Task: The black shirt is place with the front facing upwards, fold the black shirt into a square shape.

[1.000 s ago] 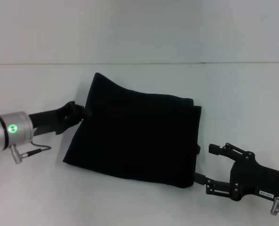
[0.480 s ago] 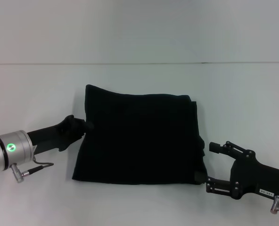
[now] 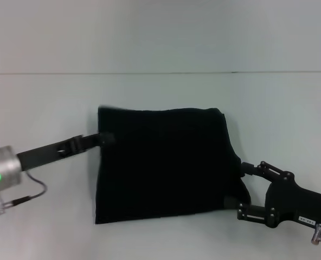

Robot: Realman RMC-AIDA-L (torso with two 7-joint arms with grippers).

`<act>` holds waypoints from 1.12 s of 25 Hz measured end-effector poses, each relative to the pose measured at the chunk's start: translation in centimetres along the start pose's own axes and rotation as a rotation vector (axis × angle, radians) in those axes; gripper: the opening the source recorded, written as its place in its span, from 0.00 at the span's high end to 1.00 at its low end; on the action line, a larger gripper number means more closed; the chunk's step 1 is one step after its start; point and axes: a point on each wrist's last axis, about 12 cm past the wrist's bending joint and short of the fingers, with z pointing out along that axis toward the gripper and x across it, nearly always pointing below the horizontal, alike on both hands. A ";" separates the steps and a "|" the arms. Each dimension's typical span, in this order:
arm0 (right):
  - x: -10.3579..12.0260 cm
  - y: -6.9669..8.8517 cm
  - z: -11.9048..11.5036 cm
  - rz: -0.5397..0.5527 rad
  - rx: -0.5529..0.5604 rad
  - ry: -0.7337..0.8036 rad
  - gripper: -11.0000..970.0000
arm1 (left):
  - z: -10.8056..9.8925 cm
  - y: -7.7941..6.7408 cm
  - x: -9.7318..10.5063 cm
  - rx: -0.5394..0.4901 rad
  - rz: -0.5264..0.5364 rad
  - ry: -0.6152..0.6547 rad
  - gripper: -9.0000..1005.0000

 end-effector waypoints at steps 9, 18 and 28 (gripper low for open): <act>-0.4 -0.5 -0.2 -0.005 0.042 -0.029 0.03 | -5.6 -1.2 2.0 0.103 0.660 -0.008 0.47; 0.7 -0.5 -0.9 -0.026 0.090 0.021 0.03 | -6.7 -0.7 6.9 0.092 0.822 0.062 0.13; 1.3 -0.6 -1.0 -0.020 0.107 0.054 0.03 | -6.6 0.3 7.0 0.026 0.756 0.075 0.08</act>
